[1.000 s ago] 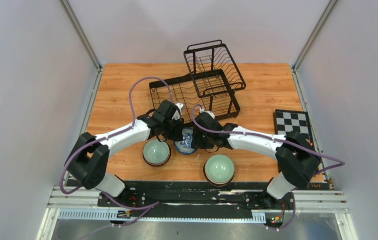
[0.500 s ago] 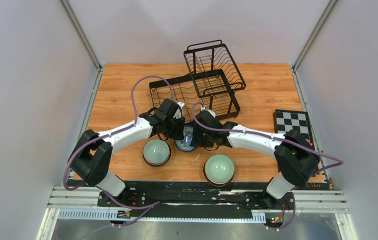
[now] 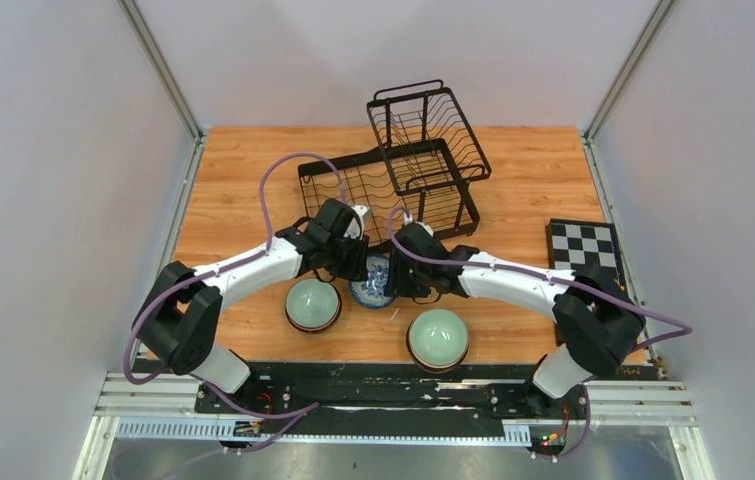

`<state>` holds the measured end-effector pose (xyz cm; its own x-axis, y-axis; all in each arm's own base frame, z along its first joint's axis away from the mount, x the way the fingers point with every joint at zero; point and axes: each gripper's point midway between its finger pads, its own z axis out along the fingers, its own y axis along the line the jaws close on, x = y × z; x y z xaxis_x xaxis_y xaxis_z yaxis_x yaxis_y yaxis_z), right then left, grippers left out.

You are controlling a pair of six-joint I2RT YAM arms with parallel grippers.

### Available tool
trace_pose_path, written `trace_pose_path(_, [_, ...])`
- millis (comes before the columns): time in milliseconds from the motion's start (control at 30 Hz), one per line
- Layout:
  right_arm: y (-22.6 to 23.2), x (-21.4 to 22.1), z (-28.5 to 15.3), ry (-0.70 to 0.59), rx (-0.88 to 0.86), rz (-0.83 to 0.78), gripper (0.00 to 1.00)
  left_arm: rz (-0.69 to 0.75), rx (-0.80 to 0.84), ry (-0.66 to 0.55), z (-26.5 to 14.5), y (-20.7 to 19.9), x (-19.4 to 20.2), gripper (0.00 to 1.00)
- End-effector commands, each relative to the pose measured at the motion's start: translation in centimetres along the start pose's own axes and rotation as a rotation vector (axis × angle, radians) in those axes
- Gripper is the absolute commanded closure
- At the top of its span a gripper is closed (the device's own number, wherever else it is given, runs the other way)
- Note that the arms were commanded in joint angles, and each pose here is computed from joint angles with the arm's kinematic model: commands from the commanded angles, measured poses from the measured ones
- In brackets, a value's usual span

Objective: Load the bowls into the dish rack
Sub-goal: Move the bowl to the center of the board.

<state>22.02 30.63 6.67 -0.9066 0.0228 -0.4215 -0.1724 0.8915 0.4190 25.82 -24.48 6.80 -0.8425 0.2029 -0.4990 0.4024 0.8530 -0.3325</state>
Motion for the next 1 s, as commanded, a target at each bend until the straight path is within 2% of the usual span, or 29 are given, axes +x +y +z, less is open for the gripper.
trace_pose_path(0, [2.4,-0.1,-0.4,-0.013,-0.119,-0.027,0.97,-0.013,0.273,0.052,-0.5,-5.8,1.4,1.00])
trace_pose_path(367, [4.2,0.2,-2.0,-0.012,-0.194,-0.031,0.97,-0.022,0.289,0.028,-2.6,-6.3,1.5,1.00])
trace_pose_path(967, [7.8,4.4,-3.8,0.076,-0.243,-0.096,0.97,-0.031,0.291,0.037,-5.5,-6.5,3.5,1.00])
